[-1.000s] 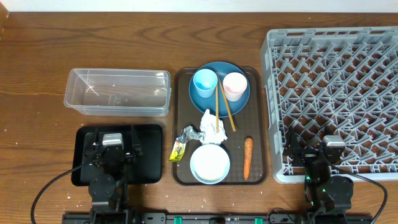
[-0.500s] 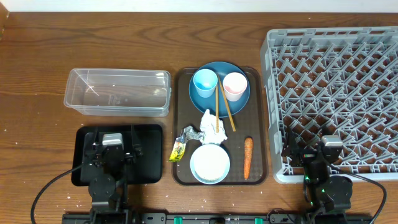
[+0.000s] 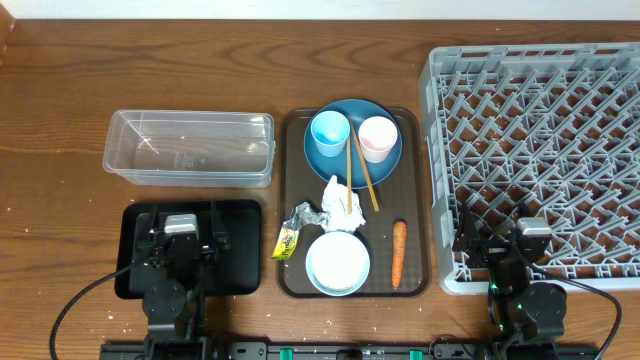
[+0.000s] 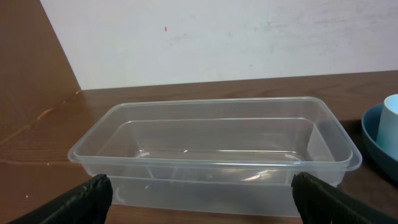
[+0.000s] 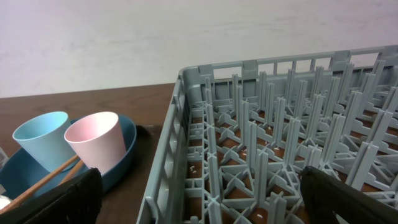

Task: Sort waste into correct bins and load items into the dishwasher rack

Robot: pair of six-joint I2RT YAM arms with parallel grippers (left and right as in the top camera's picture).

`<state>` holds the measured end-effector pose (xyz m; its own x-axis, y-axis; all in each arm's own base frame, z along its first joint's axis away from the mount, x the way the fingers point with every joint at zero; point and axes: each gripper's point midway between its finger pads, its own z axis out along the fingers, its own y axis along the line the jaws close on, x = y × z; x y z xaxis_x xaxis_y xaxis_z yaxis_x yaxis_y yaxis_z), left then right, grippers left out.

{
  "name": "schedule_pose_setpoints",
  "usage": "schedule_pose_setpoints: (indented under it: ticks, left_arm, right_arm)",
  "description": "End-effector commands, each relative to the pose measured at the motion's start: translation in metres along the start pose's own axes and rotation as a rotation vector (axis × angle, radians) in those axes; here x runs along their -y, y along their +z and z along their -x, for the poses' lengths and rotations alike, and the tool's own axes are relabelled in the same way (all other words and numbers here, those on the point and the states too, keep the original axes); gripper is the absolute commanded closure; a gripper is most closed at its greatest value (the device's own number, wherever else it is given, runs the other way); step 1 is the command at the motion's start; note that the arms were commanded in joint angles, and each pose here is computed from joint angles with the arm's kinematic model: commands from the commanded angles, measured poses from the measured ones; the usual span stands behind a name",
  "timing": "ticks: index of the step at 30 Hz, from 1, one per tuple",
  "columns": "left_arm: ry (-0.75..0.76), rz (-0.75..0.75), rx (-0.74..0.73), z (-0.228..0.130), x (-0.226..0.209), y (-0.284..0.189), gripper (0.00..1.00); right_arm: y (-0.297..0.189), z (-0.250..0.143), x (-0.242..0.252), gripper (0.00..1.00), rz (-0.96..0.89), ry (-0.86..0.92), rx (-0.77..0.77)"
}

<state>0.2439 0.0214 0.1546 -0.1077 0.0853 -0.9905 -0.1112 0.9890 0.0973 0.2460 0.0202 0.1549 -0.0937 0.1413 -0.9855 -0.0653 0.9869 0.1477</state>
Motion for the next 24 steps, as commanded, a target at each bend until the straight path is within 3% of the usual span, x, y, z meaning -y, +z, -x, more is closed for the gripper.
schedule_pose_setpoints:
  ticks: [1, 9, 11, 15, 24]
  left_arm:
    - [-0.038, -0.092, -0.051, -0.016, 0.017, 0.0, 0.05]
    - [-0.032, -0.526, 0.1, 0.021, 0.086, -0.024, 0.05]
    - [-0.091, -0.626, 0.112, 0.034, 0.099, -0.036, 0.06]
    - [-0.304, -0.66, 0.089, 0.06, 0.098, -0.045, 0.05]
    - [-0.399, -0.743, 0.203, 0.143, 0.094, -0.082, 0.05]
  right_arm:
    - [0.0, -0.002, -0.002, 0.01, 0.008, 0.01, -0.007]
    - [0.0, -0.002, -0.002, 0.01, 0.008, 0.01, -0.007]
    - [0.0, -0.002, -0.002, 0.01, 0.008, 0.01, -0.007]
    - [0.0, -0.002, -0.002, 0.01, 0.008, 0.01, -0.007]
    - [0.0, -0.002, -0.002, 0.01, 0.008, 0.01, -0.007]
